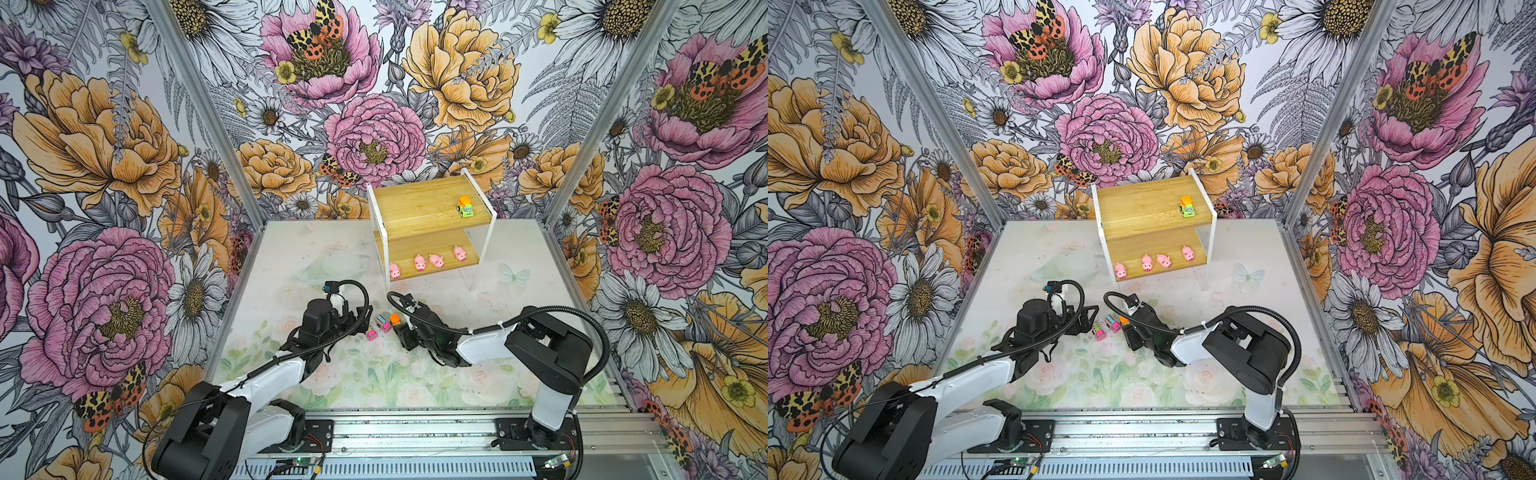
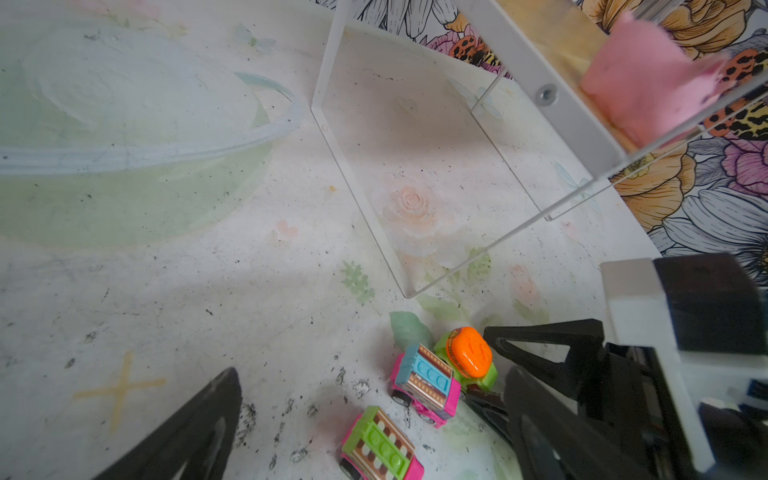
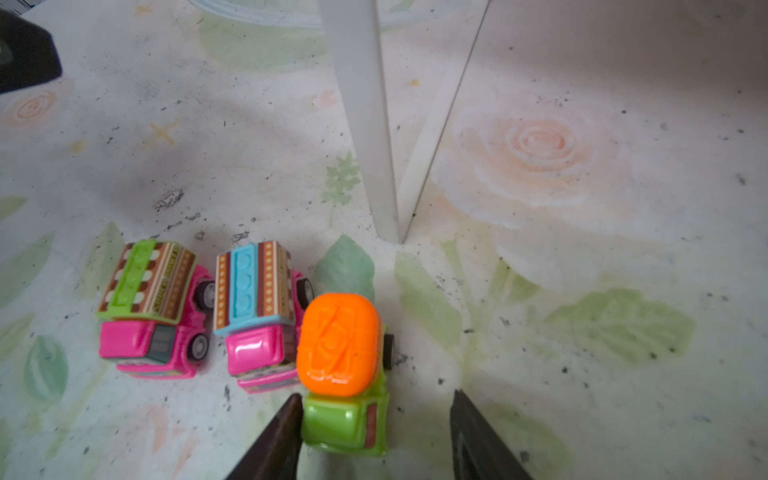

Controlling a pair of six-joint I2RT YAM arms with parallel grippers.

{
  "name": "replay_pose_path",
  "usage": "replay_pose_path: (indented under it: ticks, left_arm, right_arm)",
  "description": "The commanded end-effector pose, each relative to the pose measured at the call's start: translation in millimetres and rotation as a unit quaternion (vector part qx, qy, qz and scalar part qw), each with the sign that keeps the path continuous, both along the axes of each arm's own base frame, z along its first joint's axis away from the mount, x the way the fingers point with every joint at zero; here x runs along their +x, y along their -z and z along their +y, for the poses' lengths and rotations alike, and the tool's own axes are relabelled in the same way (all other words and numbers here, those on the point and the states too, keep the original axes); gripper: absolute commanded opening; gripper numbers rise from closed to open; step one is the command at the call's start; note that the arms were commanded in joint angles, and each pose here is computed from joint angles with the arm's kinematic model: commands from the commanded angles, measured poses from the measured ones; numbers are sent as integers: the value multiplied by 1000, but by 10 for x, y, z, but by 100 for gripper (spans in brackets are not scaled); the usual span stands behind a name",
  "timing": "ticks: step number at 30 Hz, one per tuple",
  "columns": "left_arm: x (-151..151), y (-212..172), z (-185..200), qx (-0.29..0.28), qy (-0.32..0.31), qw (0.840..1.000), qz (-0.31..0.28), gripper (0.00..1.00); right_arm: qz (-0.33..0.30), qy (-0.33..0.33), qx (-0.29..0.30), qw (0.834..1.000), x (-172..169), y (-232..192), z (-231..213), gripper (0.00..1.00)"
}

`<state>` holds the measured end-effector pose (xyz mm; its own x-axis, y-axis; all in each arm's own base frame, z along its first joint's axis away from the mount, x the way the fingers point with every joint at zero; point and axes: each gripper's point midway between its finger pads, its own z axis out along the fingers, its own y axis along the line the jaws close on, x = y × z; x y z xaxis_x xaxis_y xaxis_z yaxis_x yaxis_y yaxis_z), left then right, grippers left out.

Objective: Place and organize the plastic toys onto the shelf
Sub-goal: 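Lower the right gripper and close it on the second orange-topped truck, then lift the green truck with the right gripper toward the upper shelf board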

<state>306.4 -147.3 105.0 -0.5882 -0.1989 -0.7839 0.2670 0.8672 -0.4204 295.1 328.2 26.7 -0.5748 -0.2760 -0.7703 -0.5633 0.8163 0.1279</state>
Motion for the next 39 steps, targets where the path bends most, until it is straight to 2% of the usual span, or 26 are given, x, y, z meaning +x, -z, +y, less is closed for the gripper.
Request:
replay_pose_path:
  ticks: [1,20,28,39]
  left_arm:
    - [6,-6,48,5,-4,1000,-10,99]
    - [19,-9,59,6,-5,1000,-10,99]
    - [26,3,64,7,-6,1000,-9,99]
    - [23,-7,80,6,-8,1000,-10,99]
  right_arm:
    - [-12,8,3,1000,92,-28,11,55]
    - [-17,-10,-8,1000,186,16,101,53]
    - [-17,-23,2,1000,153,-12,100,32]
    - [-15,-43,17,999,-6,-183,30,24]
